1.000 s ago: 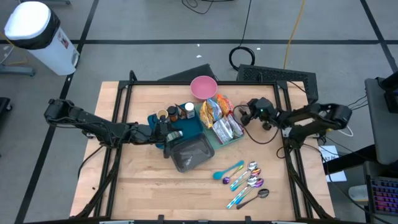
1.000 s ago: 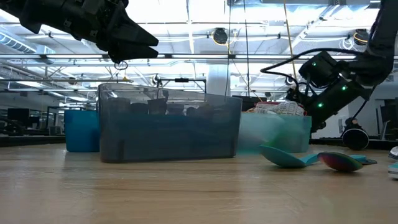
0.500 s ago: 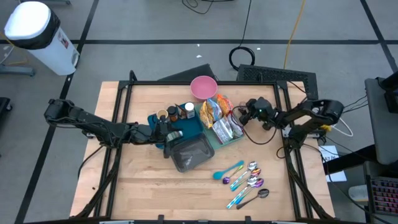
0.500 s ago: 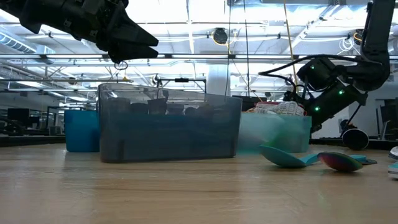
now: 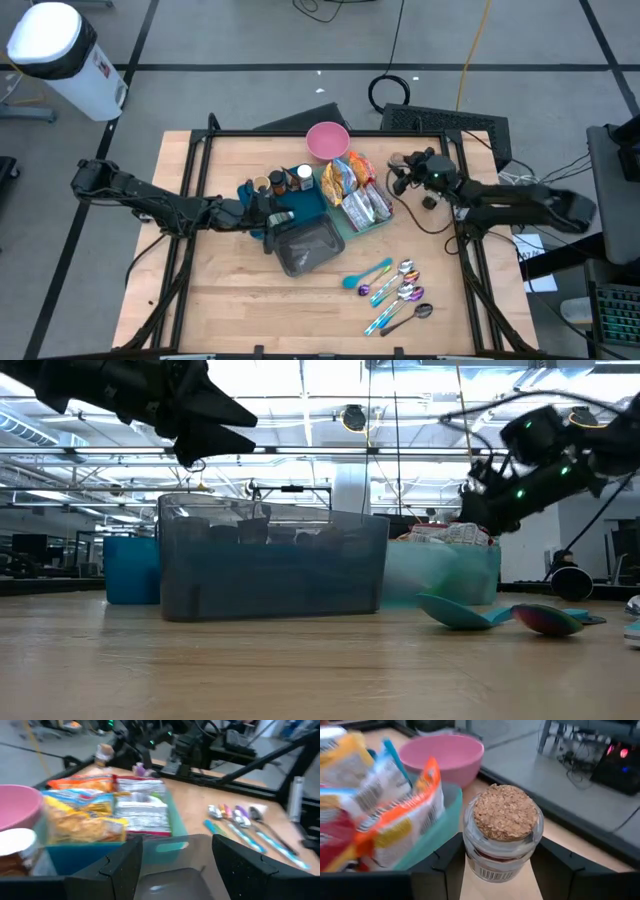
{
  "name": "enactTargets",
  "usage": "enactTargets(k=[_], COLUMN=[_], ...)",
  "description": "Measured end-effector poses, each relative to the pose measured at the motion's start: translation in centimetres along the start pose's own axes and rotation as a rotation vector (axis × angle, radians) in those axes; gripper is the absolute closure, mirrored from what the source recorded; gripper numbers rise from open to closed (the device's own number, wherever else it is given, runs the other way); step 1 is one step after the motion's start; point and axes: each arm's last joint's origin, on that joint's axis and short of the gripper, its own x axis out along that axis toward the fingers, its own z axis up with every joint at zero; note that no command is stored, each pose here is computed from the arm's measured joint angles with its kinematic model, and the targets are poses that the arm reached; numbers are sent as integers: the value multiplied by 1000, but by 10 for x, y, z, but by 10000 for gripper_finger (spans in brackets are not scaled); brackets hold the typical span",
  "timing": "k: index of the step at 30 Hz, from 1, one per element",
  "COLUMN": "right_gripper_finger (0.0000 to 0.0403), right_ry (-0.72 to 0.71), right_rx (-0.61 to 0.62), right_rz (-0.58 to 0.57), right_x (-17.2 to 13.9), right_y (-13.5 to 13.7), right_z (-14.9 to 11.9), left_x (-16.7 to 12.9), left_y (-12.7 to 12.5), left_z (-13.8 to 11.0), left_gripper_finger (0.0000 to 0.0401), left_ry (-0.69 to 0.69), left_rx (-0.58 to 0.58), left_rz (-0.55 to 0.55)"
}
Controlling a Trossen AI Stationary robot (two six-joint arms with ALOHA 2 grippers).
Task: Pick & Place Food Item
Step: Put the brown seasoning bottle into the blue bin
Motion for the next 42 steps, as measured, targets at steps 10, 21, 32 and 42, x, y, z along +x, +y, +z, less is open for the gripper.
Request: enactTargets(k=[10, 21, 32, 42], right_gripper_finger=[229, 229, 229, 229], right_ry=[35, 31, 119, 115], right_rx=[-57, -145, -257, -287], right_rz=[226, 620, 652, 656], right_x=[-41, -53, -25, -20], right_y=[33, 121, 165, 172], right_z=[46, 56, 50, 51], left_x=[16, 92, 145, 149], left_y=[4, -7, -14, 2], left_z=[66, 88, 78, 79], left_gripper_finger=[158, 158, 158, 153], left_ry=[38, 176, 220, 236], left_rx=[28, 201, 264, 76], left_rz=[21, -133, -150, -89])
